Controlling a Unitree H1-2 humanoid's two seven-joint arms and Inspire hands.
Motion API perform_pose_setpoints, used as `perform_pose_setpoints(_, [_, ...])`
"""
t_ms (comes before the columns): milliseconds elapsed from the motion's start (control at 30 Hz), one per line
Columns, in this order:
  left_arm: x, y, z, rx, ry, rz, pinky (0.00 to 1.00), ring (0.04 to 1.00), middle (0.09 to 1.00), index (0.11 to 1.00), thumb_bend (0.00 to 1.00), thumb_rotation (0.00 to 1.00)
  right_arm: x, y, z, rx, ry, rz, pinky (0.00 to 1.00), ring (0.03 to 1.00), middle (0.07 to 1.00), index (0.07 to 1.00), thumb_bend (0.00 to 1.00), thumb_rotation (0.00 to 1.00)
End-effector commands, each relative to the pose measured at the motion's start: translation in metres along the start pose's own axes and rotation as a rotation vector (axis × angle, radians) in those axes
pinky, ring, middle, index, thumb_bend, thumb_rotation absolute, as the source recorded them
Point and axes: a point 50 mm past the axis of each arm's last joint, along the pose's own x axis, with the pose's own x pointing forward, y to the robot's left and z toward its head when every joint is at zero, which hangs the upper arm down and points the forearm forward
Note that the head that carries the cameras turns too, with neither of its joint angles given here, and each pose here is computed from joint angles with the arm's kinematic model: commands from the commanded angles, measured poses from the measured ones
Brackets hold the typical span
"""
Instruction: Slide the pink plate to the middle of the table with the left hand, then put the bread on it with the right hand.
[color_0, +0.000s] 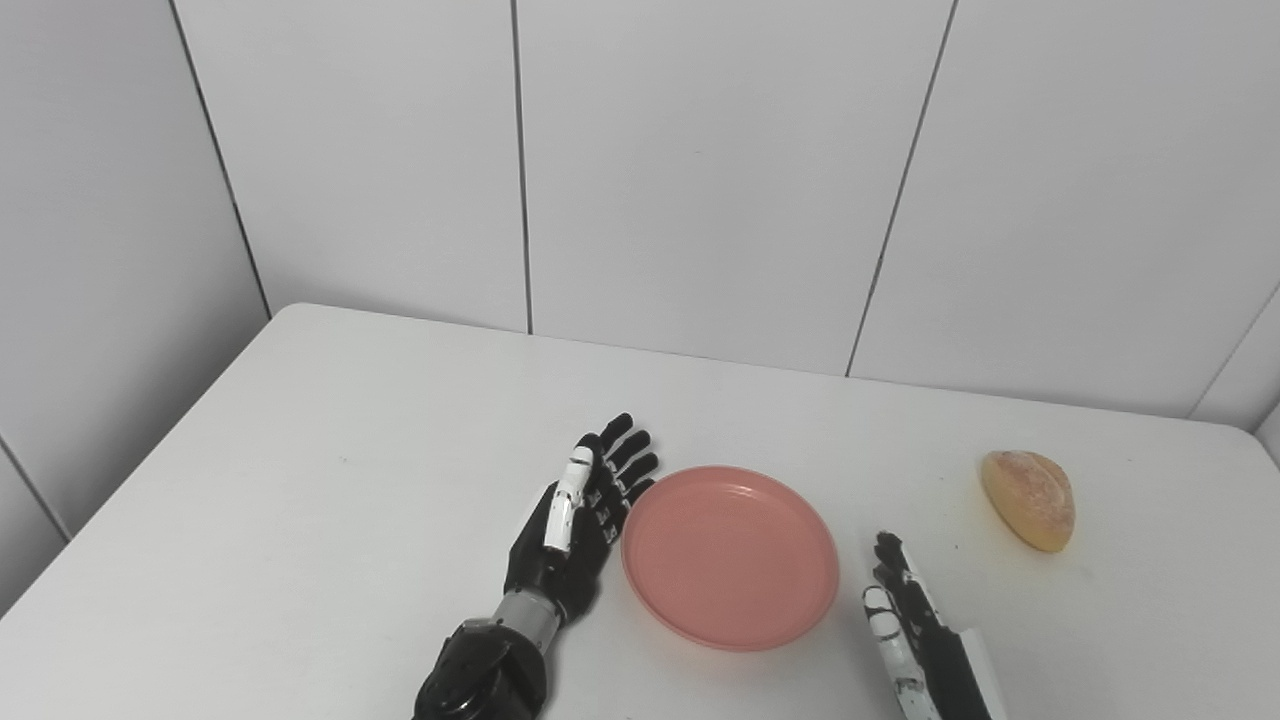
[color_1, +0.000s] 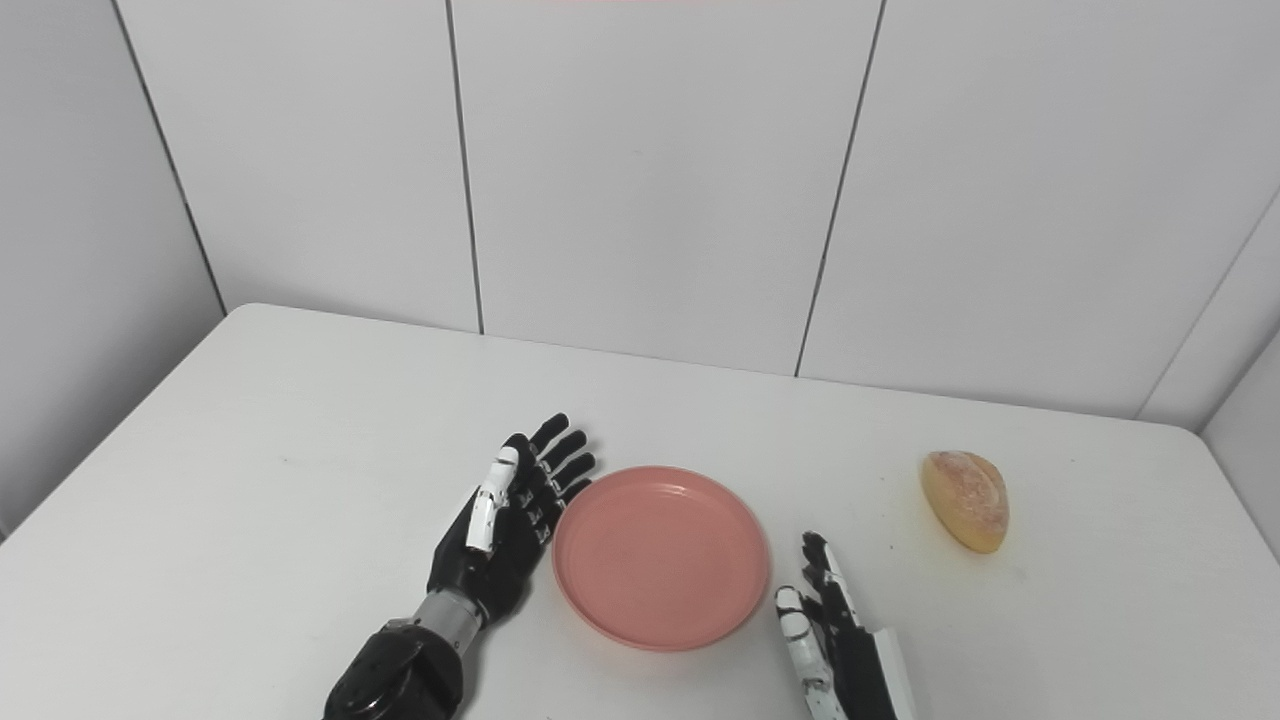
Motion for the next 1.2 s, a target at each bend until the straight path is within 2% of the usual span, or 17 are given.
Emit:
perform_pose_setpoints(0, [-0.007,0.006,-0.012,-0.011,0.05,0.031,0.93,0.919,0.922,0.905,0.37,1.0,0.004,0.0,0.014,0.004,-0.042,-0.02,0.9,0.948,0.957,0.957,0.37,1.0])
perform_pose_setpoints(367, [-0.015,0.007,-0.01,0.02,0.007,0.043,0.94,0.91,0.913,0.897,0.37,1.0,0.008,-0.012,0.024,0.012,-0.081,-0.054,0.89,0.942,0.954,0.95,0.4,1.0])
perform_pose_setpoints(533, [-0.022,0.01,-0.011,0.036,-0.003,0.057,0.93,0.913,0.913,0.896,0.38,1.0,0.009,-0.02,0.035,-0.043,-0.104,-0.073,0.85,0.912,0.927,0.92,0.37,1.0])
perform_pose_setpoints(667, [-0.024,0.011,-0.012,0.036,-0.011,0.061,0.93,0.907,0.91,0.896,0.38,1.0,0.008,-0.026,0.044,-0.082,-0.12,-0.083,0.84,0.904,0.908,0.892,0.38,1.0])
perform_pose_setpoints(833, [-0.029,0.014,-0.011,0.024,-0.026,0.068,0.93,0.908,0.906,0.894,0.38,1.0,0.012,-0.037,0.06,-0.142,-0.171,-0.098,0.81,0.897,0.912,0.895,0.38,1.0])
perform_pose_setpoints(1100, [-0.032,0.019,-0.009,0.002,-0.032,0.074,0.94,0.909,0.913,0.903,0.37,1.0,0.023,-0.05,0.081,-0.215,-0.21,-0.129,0.84,0.902,0.907,0.898,0.46,0.99])
perform_pose_setpoints(1167, [-0.033,0.02,-0.009,0.0,-0.037,0.076,0.94,0.909,0.912,0.903,0.37,1.0,0.027,-0.053,0.087,-0.251,-0.23,-0.139,0.82,0.867,0.903,0.899,0.49,0.99])
